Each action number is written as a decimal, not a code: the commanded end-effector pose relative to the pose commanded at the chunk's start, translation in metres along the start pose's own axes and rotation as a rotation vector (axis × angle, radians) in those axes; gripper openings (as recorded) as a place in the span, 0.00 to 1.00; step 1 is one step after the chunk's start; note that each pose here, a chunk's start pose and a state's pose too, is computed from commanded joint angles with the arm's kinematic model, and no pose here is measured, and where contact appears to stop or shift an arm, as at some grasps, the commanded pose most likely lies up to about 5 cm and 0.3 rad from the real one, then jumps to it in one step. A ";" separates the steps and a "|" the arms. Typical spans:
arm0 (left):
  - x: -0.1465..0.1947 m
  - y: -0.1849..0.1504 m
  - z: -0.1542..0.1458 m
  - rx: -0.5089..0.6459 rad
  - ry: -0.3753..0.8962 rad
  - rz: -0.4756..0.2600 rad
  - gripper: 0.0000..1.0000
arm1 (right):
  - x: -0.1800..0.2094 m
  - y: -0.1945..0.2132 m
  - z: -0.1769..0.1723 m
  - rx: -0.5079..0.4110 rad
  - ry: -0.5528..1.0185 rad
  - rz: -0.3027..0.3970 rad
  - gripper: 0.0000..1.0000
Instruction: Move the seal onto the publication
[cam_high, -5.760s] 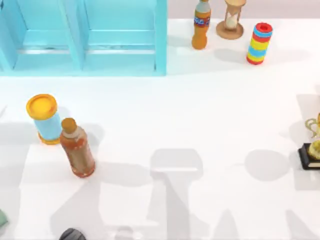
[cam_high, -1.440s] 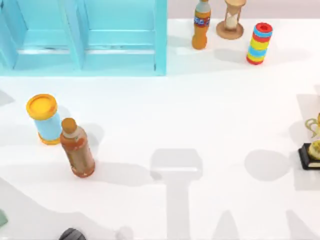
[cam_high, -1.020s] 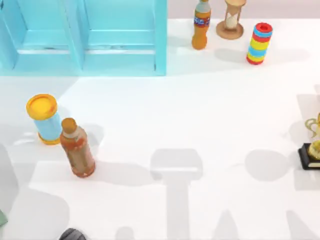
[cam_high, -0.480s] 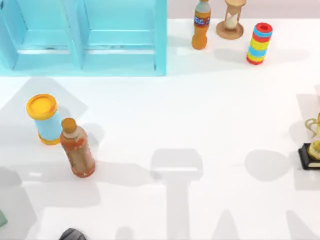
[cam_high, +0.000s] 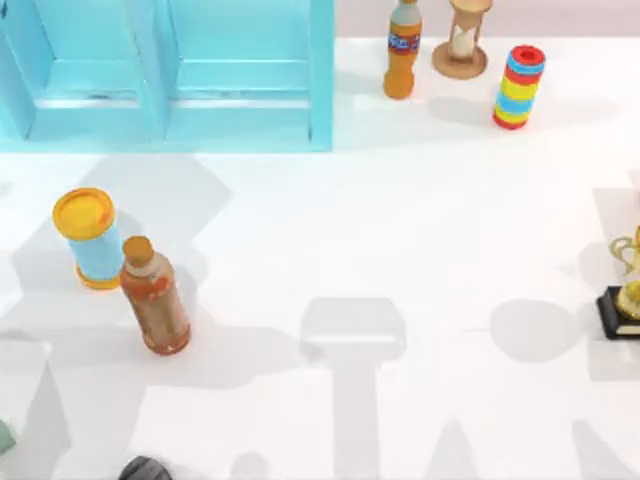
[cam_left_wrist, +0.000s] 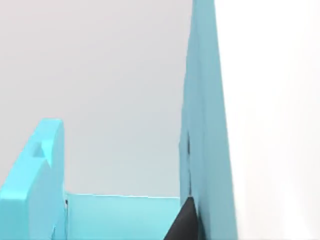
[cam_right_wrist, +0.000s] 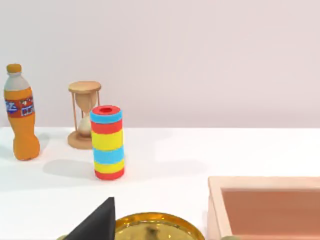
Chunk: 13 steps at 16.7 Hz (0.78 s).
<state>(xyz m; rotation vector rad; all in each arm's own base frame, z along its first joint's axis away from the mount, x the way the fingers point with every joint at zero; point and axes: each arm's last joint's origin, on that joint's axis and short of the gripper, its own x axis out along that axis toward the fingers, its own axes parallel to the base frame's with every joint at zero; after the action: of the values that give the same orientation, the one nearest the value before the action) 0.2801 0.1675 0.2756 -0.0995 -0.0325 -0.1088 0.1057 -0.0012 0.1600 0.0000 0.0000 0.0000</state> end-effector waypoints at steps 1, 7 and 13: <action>0.011 -0.010 0.002 -0.049 -0.008 -0.026 0.00 | 0.000 0.000 0.000 0.000 0.000 0.000 1.00; 0.086 -0.104 0.002 -0.530 0.007 -0.216 0.00 | 0.000 0.000 0.000 0.000 0.000 0.000 1.00; 0.128 -0.253 -0.015 -1.128 0.175 -0.334 0.00 | 0.000 0.000 0.000 0.000 0.000 0.000 1.00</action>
<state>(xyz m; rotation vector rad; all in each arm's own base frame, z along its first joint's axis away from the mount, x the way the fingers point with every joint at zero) 0.3795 -0.0976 0.2903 -1.2136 0.1929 -0.4615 0.1057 -0.0012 0.1600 0.0000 0.0000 0.0000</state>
